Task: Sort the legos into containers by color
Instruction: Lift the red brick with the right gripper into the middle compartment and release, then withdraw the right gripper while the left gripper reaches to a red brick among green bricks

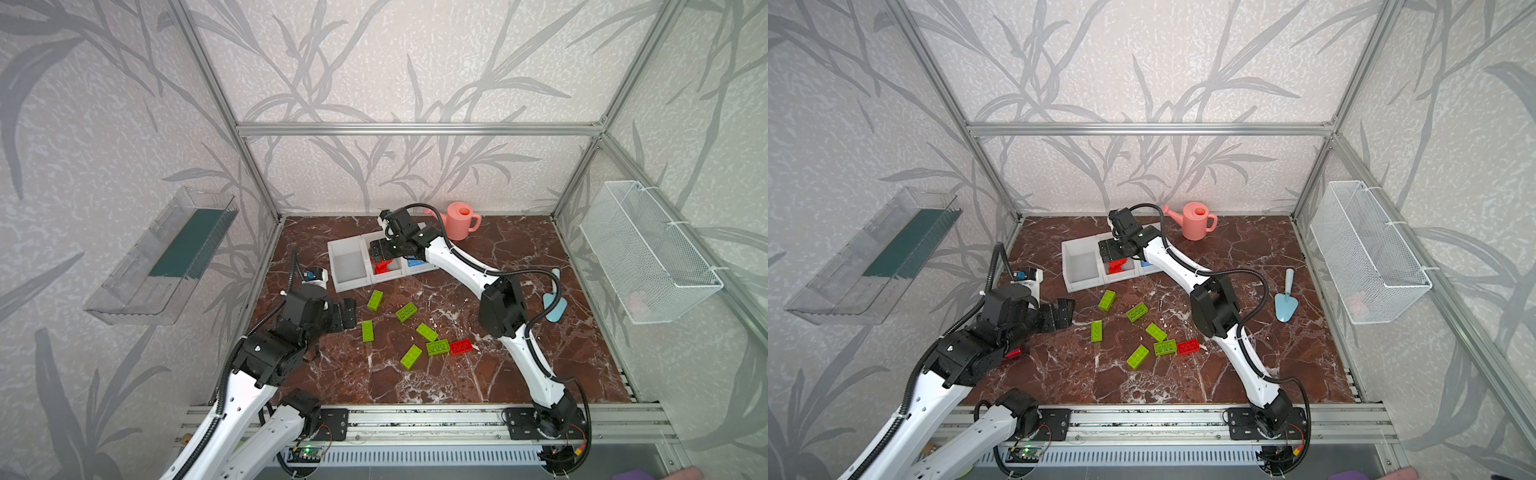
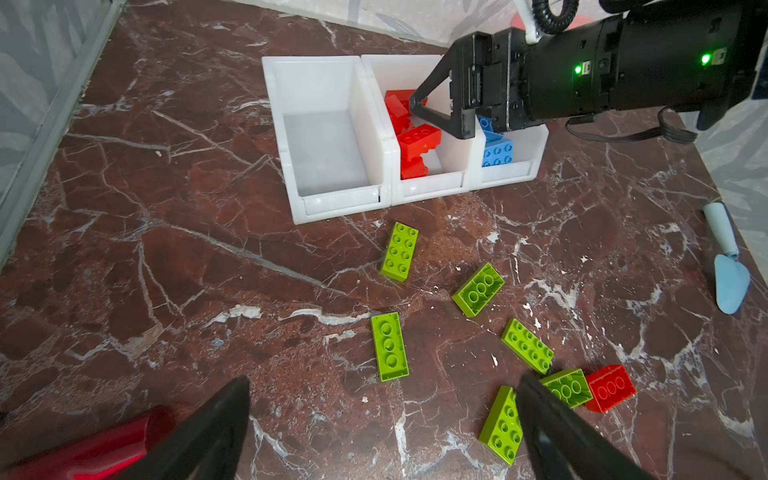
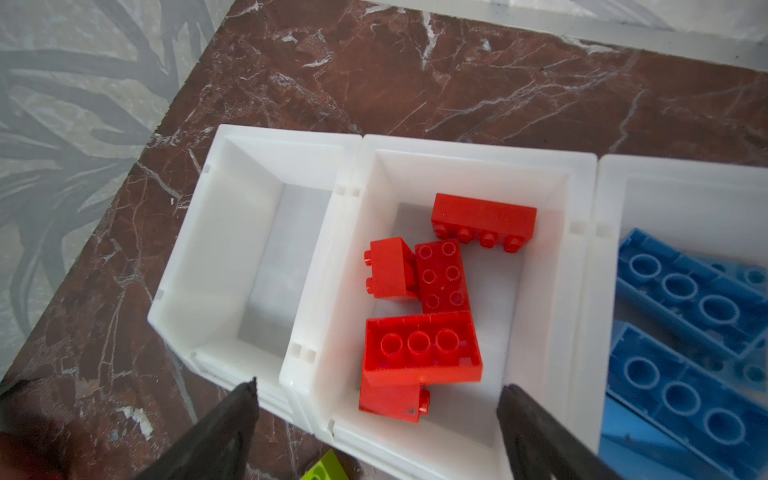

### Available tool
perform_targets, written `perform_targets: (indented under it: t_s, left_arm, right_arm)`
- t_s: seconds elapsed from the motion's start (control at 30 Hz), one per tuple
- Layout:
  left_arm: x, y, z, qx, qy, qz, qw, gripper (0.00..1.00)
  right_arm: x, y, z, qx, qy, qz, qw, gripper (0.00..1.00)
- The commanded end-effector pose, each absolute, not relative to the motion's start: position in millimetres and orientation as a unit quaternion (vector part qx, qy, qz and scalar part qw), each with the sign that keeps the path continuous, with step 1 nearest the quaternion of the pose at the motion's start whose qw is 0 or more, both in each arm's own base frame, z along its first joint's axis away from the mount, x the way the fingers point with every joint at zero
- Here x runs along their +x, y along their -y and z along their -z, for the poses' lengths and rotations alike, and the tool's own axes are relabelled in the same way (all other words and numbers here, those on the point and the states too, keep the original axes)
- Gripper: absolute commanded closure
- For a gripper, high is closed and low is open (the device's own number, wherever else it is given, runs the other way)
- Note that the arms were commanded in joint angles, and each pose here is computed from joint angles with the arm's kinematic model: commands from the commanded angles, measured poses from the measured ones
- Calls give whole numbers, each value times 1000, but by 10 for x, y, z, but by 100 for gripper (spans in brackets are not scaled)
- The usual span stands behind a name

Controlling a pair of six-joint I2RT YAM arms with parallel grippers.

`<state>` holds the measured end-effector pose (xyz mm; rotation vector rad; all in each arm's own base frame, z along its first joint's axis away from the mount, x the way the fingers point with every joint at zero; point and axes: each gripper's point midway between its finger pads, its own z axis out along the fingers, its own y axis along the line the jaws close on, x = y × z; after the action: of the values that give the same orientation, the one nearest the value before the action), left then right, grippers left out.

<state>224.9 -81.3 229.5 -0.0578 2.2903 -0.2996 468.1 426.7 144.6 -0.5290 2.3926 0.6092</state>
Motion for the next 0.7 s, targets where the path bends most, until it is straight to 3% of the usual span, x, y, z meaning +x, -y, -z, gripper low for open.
perform_targets:
  t_s: [0.0, 0.23, 0.47, 0.67]
  left_arm:
    - [2243, 1020, -2367, 31, -909, 139, 392, 1]
    - [2153, 1522, -2379, 120, -910, 152, 367, 1]
    - [2149, 2071, -2113, 191, -907, 161, 339, 4]
    - [2128, 2640, -1776, 270, -905, 149, 294, 5]
  right_arm:
    - [4538, -4060, -2354, -198, -864, -271, 375, 9]
    - [4091, -3139, -2623, -126, -849, -320, 401, 8]
    - [3569, -2009, -2354, -33, -858, -316, 403, 8]
    - [3192, -1377, -2022, 49, -859, -323, 395, 8]
